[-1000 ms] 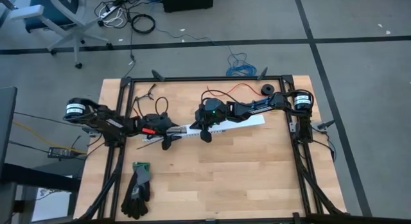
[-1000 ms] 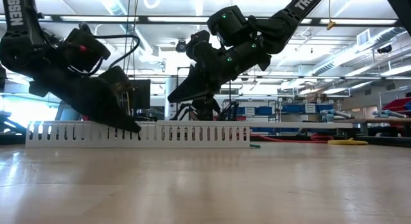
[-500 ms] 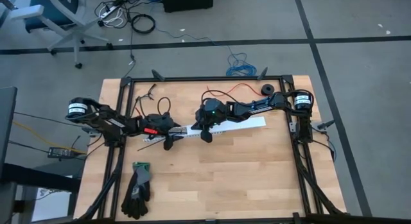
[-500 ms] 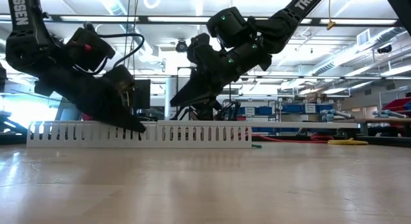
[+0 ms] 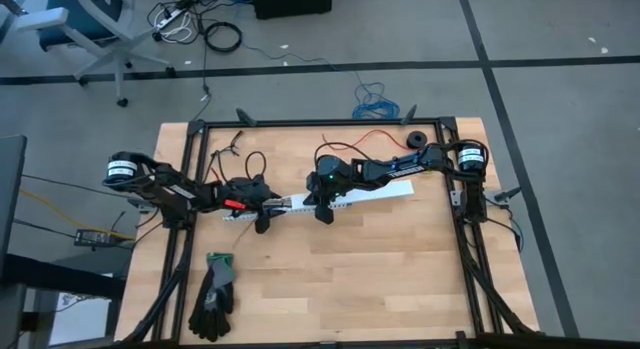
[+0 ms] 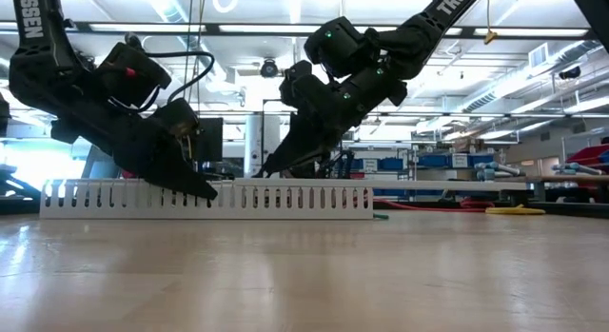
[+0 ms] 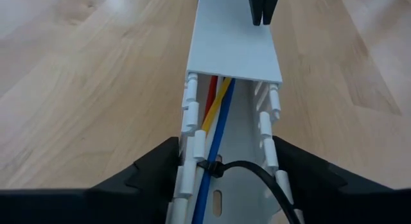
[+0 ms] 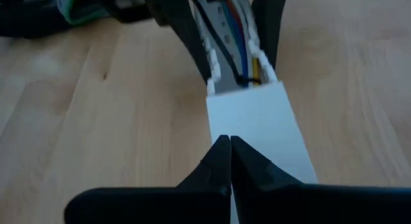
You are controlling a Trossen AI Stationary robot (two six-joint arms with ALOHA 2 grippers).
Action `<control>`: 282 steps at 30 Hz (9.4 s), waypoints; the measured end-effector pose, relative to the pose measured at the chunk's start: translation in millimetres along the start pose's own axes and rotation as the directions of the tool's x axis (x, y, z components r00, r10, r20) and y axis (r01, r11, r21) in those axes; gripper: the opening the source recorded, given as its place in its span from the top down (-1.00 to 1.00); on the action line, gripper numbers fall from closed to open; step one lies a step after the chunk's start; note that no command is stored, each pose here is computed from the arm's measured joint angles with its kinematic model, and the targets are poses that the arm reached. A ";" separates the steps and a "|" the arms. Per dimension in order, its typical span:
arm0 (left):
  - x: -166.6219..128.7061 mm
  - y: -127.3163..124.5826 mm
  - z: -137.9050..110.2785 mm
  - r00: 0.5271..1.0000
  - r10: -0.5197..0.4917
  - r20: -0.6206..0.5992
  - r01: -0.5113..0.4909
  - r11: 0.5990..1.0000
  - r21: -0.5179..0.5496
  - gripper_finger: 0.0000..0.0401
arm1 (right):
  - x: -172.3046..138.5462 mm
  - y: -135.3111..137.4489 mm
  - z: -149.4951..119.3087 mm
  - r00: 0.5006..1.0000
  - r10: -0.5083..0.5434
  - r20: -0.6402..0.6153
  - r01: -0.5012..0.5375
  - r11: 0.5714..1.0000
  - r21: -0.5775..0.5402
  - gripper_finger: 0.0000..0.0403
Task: Ziptie cables
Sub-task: Close the cable duct
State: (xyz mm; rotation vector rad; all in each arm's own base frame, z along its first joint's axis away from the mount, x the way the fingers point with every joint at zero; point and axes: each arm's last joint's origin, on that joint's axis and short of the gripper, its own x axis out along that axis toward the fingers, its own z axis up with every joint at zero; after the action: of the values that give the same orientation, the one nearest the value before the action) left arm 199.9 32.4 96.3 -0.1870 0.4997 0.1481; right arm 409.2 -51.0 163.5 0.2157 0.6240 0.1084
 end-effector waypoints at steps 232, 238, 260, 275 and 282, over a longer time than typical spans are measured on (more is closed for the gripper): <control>-50.2 -17.6 -17.1 0.998 0.063 -0.027 -0.062 0.997 0.043 -0.43 | 31.3 -8.8 45.3 0.991 0.080 0.104 -0.059 0.980 -0.190 1.00; -57.1 -17.3 -21.2 0.996 0.045 -0.076 -0.047 0.999 -0.023 -0.42 | 31.2 -9.4 44.8 0.992 0.078 0.099 -0.058 0.981 -0.187 1.00; -78.3 -23.0 -28.0 0.991 0.027 -0.132 -0.037 0.997 -0.074 -0.42 | 30.8 -11.8 42.8 0.994 0.072 0.078 -0.057 0.983 -0.177 1.00; -73.1 -18.7 -37.5 0.965 0.149 -0.214 -0.159 0.987 -0.032 -0.42 | 31.0 -10.4 42.8 0.993 0.084 0.078 -0.069 0.981 -0.179 1.00; -68.8 -20.1 -31.1 0.978 0.150 -0.144 -0.159 0.986 -0.051 -0.41 | 19.3 -9.1 44.2 0.997 0.076 0.015 -0.072 0.980 -0.187 1.00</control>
State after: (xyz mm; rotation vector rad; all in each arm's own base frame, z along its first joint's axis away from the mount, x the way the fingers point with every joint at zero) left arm 129.6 -0.3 105.9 -0.2208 0.6502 0.3048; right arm 451.1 -64.1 185.4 0.0590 0.5803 0.2345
